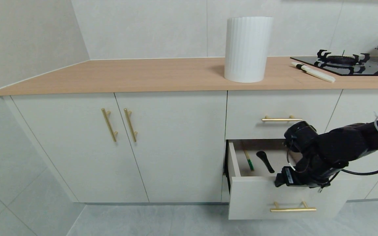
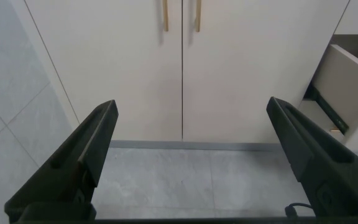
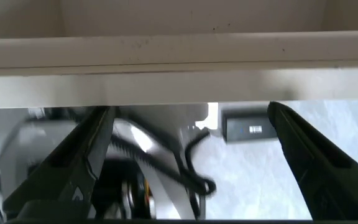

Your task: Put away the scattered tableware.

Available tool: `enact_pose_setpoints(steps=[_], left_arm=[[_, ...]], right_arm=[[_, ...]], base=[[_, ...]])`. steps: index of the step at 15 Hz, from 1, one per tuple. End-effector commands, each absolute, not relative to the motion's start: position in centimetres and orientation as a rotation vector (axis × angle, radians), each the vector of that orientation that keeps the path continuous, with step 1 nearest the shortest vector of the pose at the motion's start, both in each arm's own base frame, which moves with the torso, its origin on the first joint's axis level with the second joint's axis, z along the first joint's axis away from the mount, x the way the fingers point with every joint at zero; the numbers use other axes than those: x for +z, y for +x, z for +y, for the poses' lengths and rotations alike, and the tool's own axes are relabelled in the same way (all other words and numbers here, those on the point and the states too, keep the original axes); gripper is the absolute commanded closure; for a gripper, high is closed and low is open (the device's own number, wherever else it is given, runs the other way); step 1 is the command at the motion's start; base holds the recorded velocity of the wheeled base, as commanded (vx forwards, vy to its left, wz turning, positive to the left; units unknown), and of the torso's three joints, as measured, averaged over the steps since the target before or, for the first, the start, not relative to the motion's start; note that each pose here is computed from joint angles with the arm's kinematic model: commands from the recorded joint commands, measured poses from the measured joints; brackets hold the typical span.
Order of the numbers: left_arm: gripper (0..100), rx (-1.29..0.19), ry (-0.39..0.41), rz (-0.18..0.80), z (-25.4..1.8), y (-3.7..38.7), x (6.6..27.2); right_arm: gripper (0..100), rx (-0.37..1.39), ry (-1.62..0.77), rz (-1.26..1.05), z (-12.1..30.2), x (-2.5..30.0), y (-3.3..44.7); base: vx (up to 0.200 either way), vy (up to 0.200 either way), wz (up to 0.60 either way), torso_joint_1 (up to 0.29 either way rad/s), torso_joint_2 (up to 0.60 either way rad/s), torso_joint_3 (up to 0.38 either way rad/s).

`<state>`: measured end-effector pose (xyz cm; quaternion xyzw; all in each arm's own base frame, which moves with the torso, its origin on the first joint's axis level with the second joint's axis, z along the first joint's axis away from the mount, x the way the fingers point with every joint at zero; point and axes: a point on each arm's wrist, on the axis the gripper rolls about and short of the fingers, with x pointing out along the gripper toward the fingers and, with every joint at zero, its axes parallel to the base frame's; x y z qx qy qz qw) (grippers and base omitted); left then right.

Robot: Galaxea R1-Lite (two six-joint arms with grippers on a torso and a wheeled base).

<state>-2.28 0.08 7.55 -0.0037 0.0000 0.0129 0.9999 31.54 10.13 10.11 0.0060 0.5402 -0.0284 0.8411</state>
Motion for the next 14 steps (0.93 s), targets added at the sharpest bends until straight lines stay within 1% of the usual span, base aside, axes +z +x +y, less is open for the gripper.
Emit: enact_pose_setpoints(steps=[1, 5, 8, 14], left_arm=[[0, 0.026, -0.008, 0.000, 0.1, -2.3, 7.5], [0, 0.026, -0.008, 0.000, 0.1, -2.3, 7.5], [0, 0.026, -0.008, 0.000, 0.1, -2.3, 7.5], [0, 0.026, -0.008, 0.000, 0.1, -2.3, 7.5]], right_arm=[[0, -0.077, 0.023, 1.147, 10.0, 9.1, 33.6], [0, -0.105, 0.057, 1.112, 9.5, 8.1, 36.7], [0, -0.095, 0.085, 1.041, 9.6, 8.1, 37.5], [0, -0.082, 0.138, 0.872, 9.2, 6.0, 38.6]], base=[[0.000, 0.000, 0.00, 0.000, 0.00, 0.000], [0.000, 0.000, 0.00, 0.000, 0.00, 0.000], [0.000, 0.000, 0.00, 0.000, 0.00, 0.000], [0.000, 0.000, 0.00, 0.000, 0.00, 0.000]])
